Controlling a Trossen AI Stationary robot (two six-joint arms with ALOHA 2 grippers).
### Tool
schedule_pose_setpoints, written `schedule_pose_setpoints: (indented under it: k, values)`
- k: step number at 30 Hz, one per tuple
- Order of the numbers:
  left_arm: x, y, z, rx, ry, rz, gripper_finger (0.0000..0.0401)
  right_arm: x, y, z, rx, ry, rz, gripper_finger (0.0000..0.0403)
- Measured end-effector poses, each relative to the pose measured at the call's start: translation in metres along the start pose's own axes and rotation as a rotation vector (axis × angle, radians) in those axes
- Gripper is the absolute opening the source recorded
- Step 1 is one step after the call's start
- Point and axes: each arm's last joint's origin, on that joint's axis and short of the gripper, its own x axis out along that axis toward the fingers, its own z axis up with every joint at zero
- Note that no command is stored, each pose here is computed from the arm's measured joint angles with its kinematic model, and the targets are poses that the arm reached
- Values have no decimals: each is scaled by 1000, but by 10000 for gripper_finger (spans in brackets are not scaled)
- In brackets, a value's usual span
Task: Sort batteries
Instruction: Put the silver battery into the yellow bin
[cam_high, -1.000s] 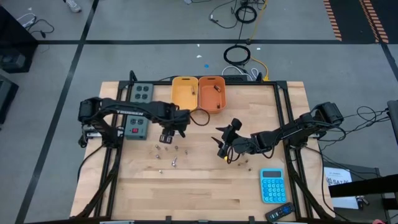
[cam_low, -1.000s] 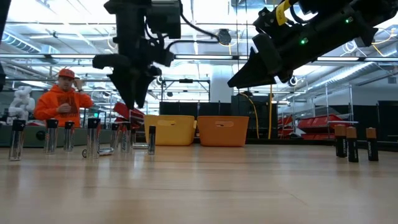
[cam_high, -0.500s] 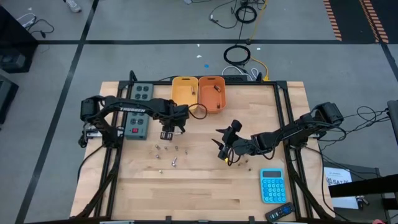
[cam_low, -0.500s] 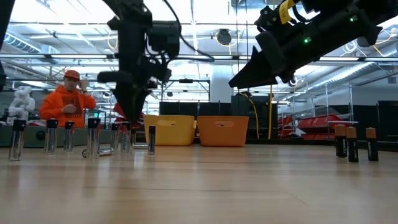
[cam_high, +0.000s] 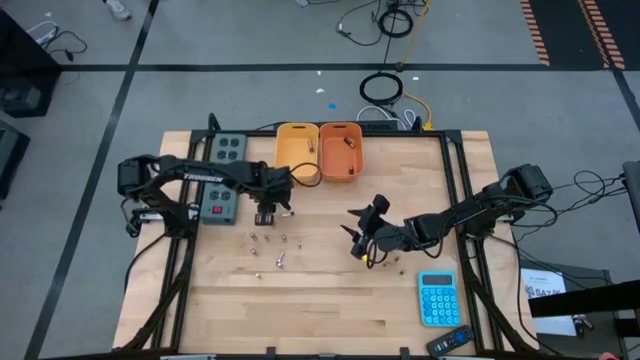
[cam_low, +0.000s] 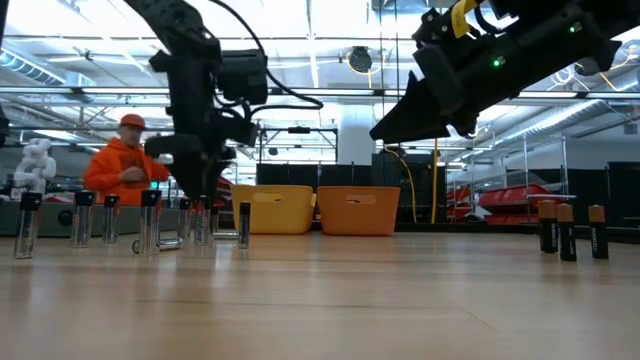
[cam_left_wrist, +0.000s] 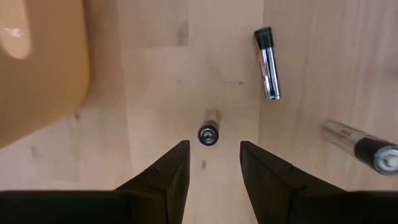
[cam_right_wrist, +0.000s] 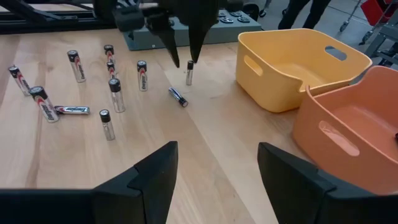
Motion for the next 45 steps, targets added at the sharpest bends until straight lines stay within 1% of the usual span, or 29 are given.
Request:
schedule_pose_setpoints:
  k: [7,14,17,19,21,24,25,29,31,33,36,38,40,42,43,45]
  values:
    - [12,-3,-5,-27,-37,1,150,0,0,1,4,-5,2,212]
    - [14,1,-2,-48,-94,14,150,0,0,0,2,-5,2,212]
    - [14,4,-3,-57,-93,17,147,0,0,0,1,-4,2,212]
    - [14,5,-2,-61,-106,17,133,0,0,0,1,-4,2,212]
    - [14,6,-2,-64,-116,-4,107,0,0,0,-1,-4,2,212]
    - [14,6,-3,-62,-126,-48,40,0,0,0,-3,-4,2,212]
    - [14,6,-2,-58,-133,-64,35,0,0,0,-3,-4,2,212]
    - [13,6,-2,-46,-133,-80,35,0,0,0,-3,-4,2,212]
    - [4,7,1,-39,-131,-81,35,0,0,0,-3,-4,1,212]
    - [-17,12,11,-29,-206,-55,35,0,0,0,-3,-5,0,212]
    - [-62,21,22,-6,-383,15,35,0,0,1,-3,-5,-2,212]
    - [-91,30,25,-13,-510,78,35,0,0,0,-3,-5,-1,212]
    - [-113,41,20,-50,-615,167,35,0,0,0,-3,-4,-2,212]
    - [-125,55,12,-113,-646,282,35,0,0,0,-5,-3,-2,212]
    - [-127,62,8,-146,-630,333,35,0,0,0,-4,-3,-2,212]
    - [-123,77,-1,-203,-579,380,53,0,0,0,-5,-4,-1,212]
